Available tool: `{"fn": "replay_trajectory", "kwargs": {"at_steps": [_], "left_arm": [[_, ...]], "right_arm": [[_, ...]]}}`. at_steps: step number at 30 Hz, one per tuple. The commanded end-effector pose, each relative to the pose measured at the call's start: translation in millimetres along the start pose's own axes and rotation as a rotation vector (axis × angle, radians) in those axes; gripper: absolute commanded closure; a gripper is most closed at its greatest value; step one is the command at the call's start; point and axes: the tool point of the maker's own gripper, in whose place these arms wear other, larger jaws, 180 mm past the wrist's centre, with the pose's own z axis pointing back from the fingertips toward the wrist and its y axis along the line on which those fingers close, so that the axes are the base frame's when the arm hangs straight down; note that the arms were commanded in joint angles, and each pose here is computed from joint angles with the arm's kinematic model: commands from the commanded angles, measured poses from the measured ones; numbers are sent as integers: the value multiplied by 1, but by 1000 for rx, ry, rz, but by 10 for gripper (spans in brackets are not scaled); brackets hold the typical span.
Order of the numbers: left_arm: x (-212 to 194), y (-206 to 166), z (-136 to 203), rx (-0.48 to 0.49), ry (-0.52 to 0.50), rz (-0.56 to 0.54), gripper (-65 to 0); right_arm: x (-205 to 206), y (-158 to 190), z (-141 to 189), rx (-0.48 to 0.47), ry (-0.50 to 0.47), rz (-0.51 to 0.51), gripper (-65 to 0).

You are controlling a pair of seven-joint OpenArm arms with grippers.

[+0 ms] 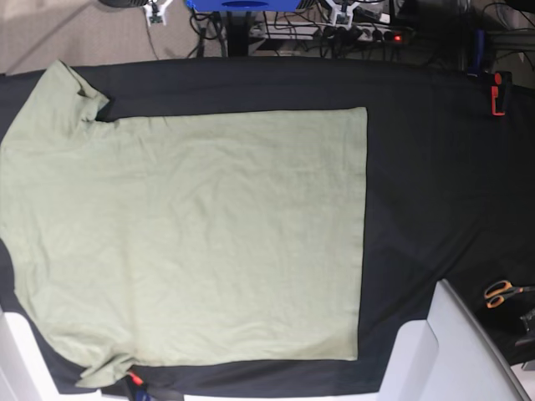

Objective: Fold the T-shirt properly
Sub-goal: 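Move right gripper to the shoulder, left gripper to the hem corner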

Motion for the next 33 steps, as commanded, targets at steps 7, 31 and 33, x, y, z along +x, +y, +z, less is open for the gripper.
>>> {"fn": "replay_trajectory", "kwargs": {"at_steps": [7,31,33], "left_arm": [[-11,17,8,27,-16,-13,0],[160,139,242,108,-791,107,0],[185,150,269,137,-882,109,0]], "right_arm": [[-16,-21,3,-35,24,-2,-2],[117,-135,239,-174,-618,-266,-9],[145,-133,264,-79,-743,-253,-30]]}}
